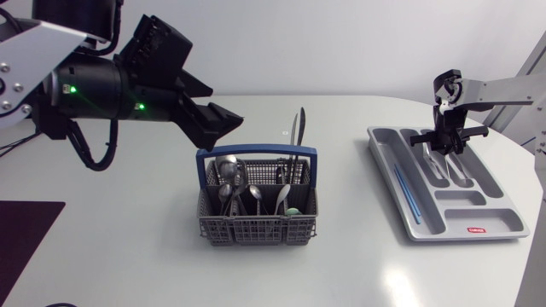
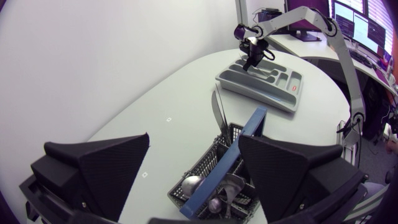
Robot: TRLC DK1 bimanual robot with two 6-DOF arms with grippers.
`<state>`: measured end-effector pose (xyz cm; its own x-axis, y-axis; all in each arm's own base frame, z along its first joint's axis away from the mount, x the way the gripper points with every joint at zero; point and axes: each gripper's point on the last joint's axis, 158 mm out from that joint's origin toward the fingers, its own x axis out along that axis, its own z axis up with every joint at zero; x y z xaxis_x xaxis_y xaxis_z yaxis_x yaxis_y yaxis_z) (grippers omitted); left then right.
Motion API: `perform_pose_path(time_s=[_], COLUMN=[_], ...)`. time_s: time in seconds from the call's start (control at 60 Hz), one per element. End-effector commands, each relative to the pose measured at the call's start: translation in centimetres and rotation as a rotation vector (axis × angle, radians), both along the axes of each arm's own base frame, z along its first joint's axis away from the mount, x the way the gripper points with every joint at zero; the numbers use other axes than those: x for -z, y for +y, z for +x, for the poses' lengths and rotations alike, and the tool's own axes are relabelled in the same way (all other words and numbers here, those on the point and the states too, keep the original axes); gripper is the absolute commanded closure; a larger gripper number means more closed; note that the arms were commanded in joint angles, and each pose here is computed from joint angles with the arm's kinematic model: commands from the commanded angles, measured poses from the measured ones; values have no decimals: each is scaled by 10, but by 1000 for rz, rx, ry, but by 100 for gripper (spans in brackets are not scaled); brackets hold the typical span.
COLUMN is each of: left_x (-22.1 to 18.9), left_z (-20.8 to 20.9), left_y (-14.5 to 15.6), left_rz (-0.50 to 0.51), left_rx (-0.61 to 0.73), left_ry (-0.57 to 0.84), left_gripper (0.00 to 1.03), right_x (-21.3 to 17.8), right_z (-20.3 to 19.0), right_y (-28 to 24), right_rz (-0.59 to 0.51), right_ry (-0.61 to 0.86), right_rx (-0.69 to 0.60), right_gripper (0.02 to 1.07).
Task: Sort the cutlery from the basket into the organizer compartments.
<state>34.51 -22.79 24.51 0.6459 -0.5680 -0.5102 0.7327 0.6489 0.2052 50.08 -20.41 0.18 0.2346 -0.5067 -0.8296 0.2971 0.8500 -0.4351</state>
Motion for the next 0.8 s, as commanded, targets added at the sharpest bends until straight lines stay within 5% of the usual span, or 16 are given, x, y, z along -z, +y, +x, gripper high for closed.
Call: perform_pose_path(time_s=[0.0, 0.25, 0.467, 0.783], left_x=[4, 6, 4, 17], left_z=[-7, -11, -15, -8], left_y=[0, -4, -14, -38], left_rz=[-2, 14, 30, 94], left_rx=[-4, -1, 17, 71], left_ry=[18, 12, -3, -7], left_gripper=[4, 4, 4, 6], right_x=[12, 10, -66, -122], right_z=[-2, -7, -13, -53], right_y=[-1, 12, 24, 98], right_rz=[18, 45, 56, 191], right_ry=[18, 24, -160, -366], right_rx=[26, 5, -32, -389], right_gripper=[79, 66, 39, 34])
